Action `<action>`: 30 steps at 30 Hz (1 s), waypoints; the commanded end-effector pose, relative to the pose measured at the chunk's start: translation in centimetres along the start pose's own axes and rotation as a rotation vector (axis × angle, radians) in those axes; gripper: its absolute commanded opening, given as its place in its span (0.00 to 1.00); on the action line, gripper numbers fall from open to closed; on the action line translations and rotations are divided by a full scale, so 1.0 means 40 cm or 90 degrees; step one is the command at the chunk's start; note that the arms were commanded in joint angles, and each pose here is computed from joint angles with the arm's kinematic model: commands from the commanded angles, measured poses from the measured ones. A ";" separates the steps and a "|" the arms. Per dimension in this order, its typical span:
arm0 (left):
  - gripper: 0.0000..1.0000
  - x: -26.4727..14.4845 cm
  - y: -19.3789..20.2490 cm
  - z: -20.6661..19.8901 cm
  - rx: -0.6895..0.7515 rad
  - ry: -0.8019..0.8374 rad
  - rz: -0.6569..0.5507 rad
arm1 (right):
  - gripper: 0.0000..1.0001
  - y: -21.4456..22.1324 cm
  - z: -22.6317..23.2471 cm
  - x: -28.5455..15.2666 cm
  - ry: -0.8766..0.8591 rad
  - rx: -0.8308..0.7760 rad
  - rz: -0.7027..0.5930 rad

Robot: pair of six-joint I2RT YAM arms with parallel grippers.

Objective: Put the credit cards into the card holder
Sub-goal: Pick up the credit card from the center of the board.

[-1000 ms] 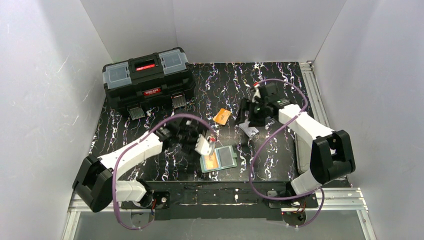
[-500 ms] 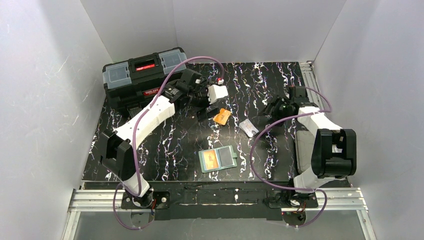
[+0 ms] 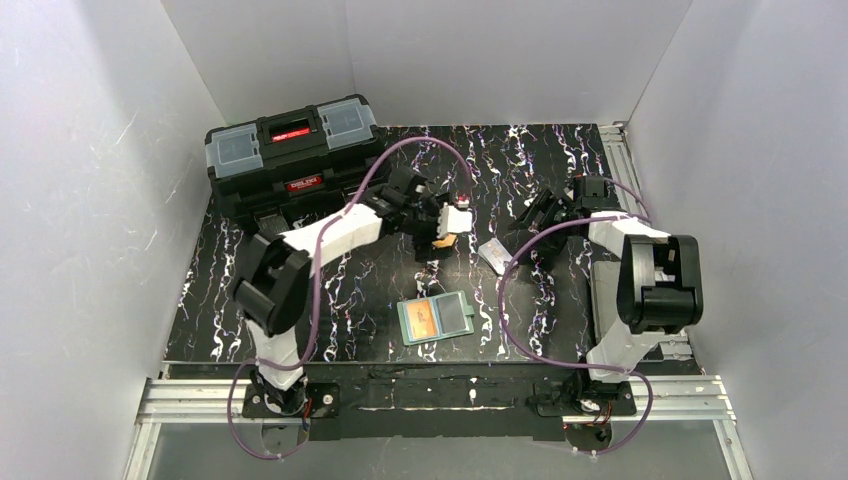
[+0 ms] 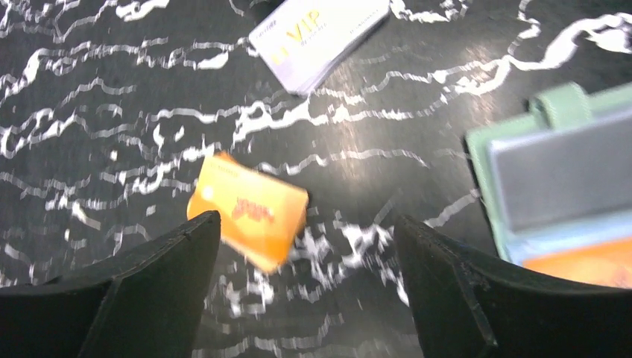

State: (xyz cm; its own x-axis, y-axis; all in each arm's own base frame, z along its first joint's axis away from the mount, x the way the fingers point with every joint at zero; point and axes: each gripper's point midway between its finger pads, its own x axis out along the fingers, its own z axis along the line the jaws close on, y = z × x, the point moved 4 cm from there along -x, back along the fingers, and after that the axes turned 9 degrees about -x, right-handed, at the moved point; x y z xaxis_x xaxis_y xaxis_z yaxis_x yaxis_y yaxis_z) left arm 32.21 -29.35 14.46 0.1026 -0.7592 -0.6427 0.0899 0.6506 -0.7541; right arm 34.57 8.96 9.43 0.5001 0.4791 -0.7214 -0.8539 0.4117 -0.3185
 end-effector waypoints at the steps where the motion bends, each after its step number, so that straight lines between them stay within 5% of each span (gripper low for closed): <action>1: 0.81 0.105 -0.088 0.059 0.101 -0.024 -0.117 | 0.85 -0.041 0.020 0.034 -0.046 -0.019 -0.015; 9: 0.70 0.217 -0.104 0.098 0.100 0.001 -0.144 | 0.81 -0.001 -0.007 0.074 -0.067 0.006 0.020; 30: 0.65 0.228 -0.064 0.032 0.077 0.064 -0.117 | 0.78 0.156 -0.024 0.070 -0.048 0.018 0.079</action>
State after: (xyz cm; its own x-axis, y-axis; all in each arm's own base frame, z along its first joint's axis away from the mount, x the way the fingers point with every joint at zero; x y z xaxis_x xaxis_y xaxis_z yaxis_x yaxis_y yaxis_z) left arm 35.46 -38.62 9.76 0.0154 -0.8590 -0.5118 0.2026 0.5039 -0.8397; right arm 33.33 12.50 6.96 0.4660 0.6302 -0.6210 -0.8825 0.3820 -0.2745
